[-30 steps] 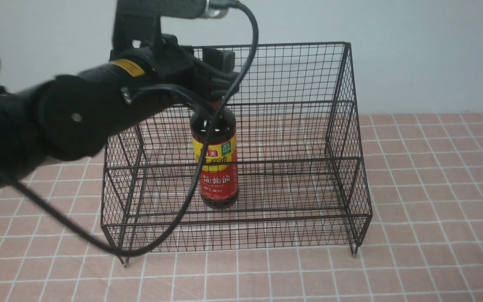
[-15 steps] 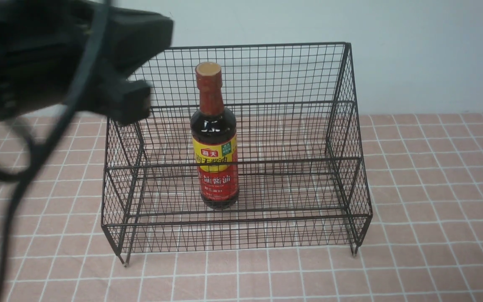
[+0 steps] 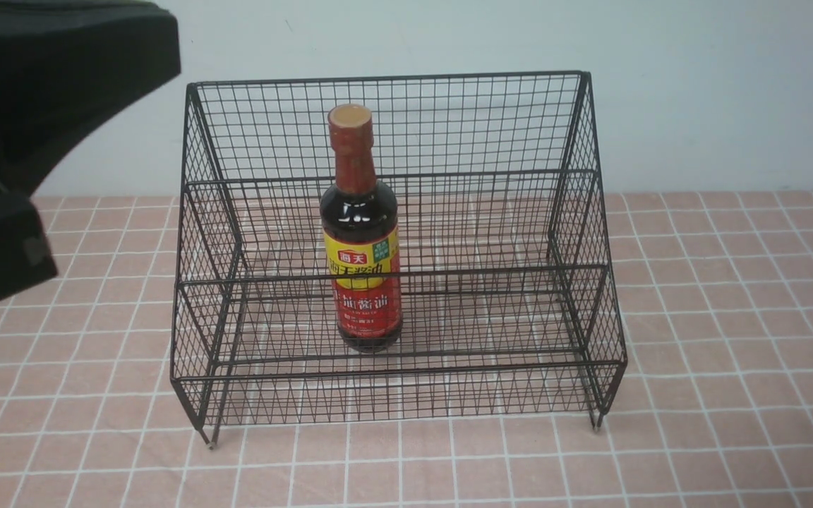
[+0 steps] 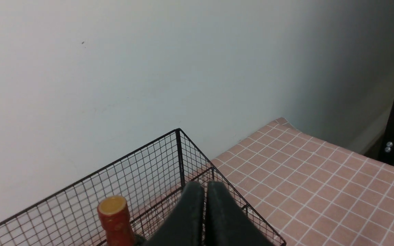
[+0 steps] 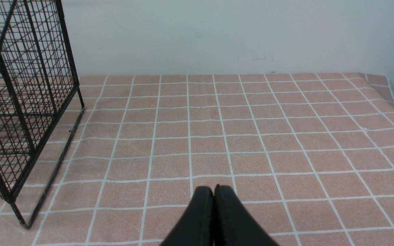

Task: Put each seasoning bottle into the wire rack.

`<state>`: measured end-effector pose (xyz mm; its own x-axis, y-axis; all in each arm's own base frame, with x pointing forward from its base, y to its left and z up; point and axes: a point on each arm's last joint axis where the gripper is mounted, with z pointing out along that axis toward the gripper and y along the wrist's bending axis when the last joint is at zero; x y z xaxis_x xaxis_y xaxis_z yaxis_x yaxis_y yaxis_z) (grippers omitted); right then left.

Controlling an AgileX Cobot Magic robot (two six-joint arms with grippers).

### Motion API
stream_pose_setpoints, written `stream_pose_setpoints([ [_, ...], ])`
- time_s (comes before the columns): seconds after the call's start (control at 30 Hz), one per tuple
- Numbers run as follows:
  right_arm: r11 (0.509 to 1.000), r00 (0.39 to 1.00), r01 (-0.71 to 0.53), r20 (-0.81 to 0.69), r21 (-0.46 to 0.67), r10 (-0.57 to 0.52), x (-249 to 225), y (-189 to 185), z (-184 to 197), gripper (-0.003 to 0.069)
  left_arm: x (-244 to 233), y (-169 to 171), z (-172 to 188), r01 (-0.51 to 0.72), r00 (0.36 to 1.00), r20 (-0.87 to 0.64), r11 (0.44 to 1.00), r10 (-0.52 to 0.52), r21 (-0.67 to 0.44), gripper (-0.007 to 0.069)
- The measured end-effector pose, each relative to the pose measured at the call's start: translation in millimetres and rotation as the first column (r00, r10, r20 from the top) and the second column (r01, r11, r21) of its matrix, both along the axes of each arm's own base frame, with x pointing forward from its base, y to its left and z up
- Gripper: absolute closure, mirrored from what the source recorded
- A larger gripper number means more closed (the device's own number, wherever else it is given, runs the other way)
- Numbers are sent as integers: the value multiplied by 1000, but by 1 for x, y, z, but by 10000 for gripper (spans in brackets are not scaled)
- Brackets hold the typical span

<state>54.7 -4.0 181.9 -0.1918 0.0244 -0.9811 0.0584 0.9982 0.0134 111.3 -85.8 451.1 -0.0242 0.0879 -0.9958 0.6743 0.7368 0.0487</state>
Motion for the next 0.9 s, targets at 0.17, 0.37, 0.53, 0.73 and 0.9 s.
stream_pose_setpoints([
  [0.17,1000,1000,0,0,0,0,0,0,0,673,-25,16,10,-14,997,79,1000,16,-27,632],
  [0.37,1000,1000,0,0,0,0,0,0,0,673,-54,35,15,-26,982,184,999,32,-34,632],
  [0.53,1000,1000,0,0,0,0,0,0,0,673,-67,51,-21,-131,978,162,991,135,-36,632],
  [0.73,1000,1000,0,0,0,0,0,0,0,673,-72,69,-113,-311,948,58,949,313,-40,632],
  [0.9,1000,1000,0,0,0,0,0,0,0,673,-66,75,-192,-454,891,-13,890,455,30,632],
])
